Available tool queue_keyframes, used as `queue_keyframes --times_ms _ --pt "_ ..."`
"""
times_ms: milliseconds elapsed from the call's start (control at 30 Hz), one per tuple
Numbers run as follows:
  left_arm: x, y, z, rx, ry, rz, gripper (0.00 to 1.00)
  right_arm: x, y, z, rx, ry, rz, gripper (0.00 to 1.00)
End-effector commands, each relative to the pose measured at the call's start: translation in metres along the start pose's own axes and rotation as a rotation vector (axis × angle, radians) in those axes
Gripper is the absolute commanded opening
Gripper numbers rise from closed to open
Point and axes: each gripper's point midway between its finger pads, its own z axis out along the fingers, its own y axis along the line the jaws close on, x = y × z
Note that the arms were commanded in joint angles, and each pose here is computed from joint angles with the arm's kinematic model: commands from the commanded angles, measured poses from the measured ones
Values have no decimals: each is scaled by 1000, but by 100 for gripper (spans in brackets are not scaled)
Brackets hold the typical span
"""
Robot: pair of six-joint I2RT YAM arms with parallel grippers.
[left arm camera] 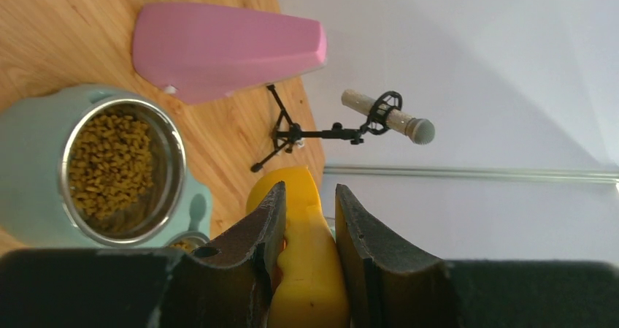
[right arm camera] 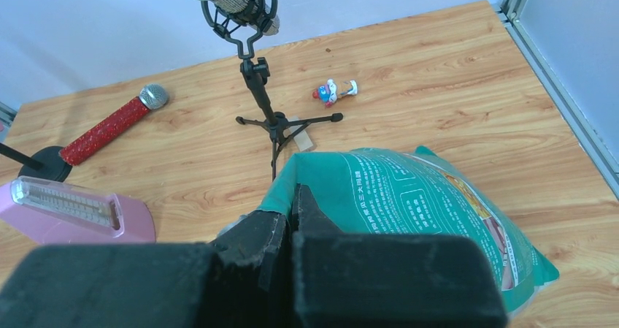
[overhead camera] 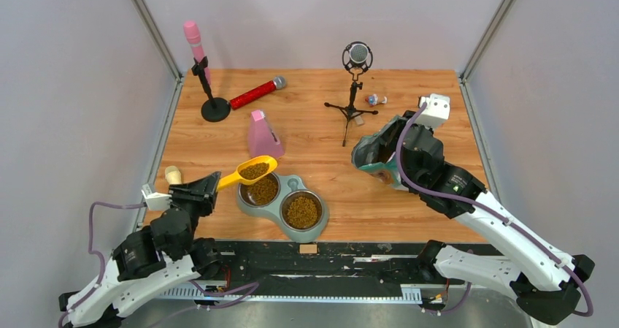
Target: Serve the pet food
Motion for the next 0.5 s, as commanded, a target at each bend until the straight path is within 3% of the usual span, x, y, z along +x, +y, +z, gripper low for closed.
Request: queue_keyframes --times_ms 0,167,200,267,467 --pt "-27 12 -3 -48 -101 64 0 -57 8 -8 -29 -140 182 0" --pt "-38 18 -6 -109 -135 168 0 -57 7 -8 -25 -141 179 0" --pt "-41 25 -7 -134 -142 205 0 -56 4 -8 -16 -142 108 0" --pt "-44 29 -7 -156 -162 231 0 -56 7 -8 -21 -141 177 0" --pt "-37 33 -2 -194 -160 307 0 -56 5 -8 -16 -142 173 0"
